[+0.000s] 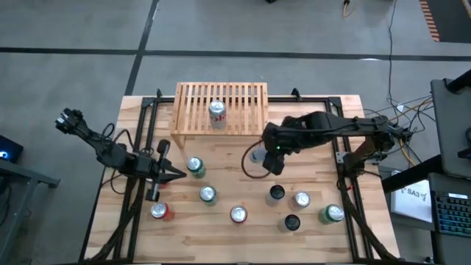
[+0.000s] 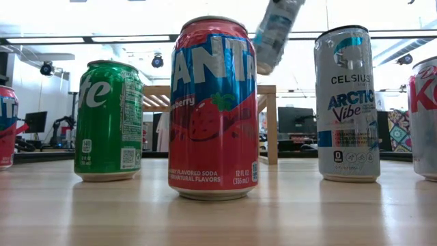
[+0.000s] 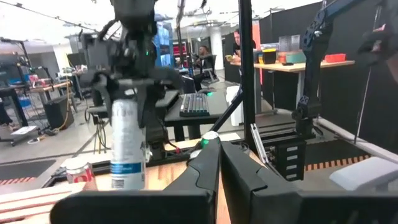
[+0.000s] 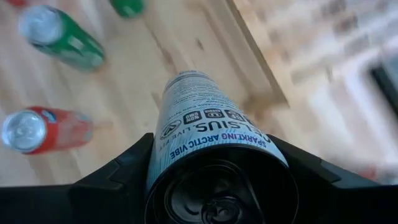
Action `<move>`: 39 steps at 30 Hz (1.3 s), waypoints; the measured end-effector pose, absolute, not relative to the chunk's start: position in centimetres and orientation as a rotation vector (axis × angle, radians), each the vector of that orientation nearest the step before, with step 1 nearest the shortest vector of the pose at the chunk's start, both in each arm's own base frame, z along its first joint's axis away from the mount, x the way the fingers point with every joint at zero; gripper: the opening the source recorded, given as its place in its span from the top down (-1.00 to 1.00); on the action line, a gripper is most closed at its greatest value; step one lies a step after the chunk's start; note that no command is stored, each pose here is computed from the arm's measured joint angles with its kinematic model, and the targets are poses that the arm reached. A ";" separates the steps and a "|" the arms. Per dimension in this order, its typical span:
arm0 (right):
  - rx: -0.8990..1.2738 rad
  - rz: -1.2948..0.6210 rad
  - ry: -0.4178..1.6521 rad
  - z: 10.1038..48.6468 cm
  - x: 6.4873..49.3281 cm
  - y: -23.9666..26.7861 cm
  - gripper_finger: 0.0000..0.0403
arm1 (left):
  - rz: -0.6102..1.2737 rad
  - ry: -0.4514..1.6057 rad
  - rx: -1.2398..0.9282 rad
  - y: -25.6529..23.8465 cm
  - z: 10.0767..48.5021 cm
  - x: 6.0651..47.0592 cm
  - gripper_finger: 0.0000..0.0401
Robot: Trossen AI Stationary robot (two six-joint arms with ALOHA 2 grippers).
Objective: Place canned beverage on shelf
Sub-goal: Put the top blue soda can on the shelf
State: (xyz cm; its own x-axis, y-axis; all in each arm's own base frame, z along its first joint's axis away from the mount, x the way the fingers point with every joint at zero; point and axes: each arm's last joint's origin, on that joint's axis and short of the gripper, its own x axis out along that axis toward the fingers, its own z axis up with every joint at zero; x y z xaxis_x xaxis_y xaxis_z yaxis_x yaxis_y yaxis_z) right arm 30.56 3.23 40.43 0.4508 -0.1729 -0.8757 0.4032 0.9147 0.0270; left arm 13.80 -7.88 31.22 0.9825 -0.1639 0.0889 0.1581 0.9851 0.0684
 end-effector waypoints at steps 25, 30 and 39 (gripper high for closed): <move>-0.233 -0.059 0.805 38.3 35.2 6.0 -0.20 | 0.199 0.029 0.124 -11.0 30.0 21.4 0.50; -0.263 -0.096 0.813 38.0 35.5 5.9 -0.20 | 0.310 0.133 0.202 -11.8 29.4 23.7 0.00; -0.282 -0.117 0.802 38.1 35.6 5.8 -0.20 | 0.414 0.345 0.305 -12.2 28.2 28.2 -0.60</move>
State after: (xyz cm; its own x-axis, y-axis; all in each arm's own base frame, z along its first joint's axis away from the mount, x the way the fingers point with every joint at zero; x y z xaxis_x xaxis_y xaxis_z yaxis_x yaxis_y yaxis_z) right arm 35.59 5.84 38.08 0.6909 -0.2094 -0.6919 -0.0033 0.9562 -0.2927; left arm 28.18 -12.23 28.21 0.8593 0.4393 -0.2619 -0.3375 0.8718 0.3551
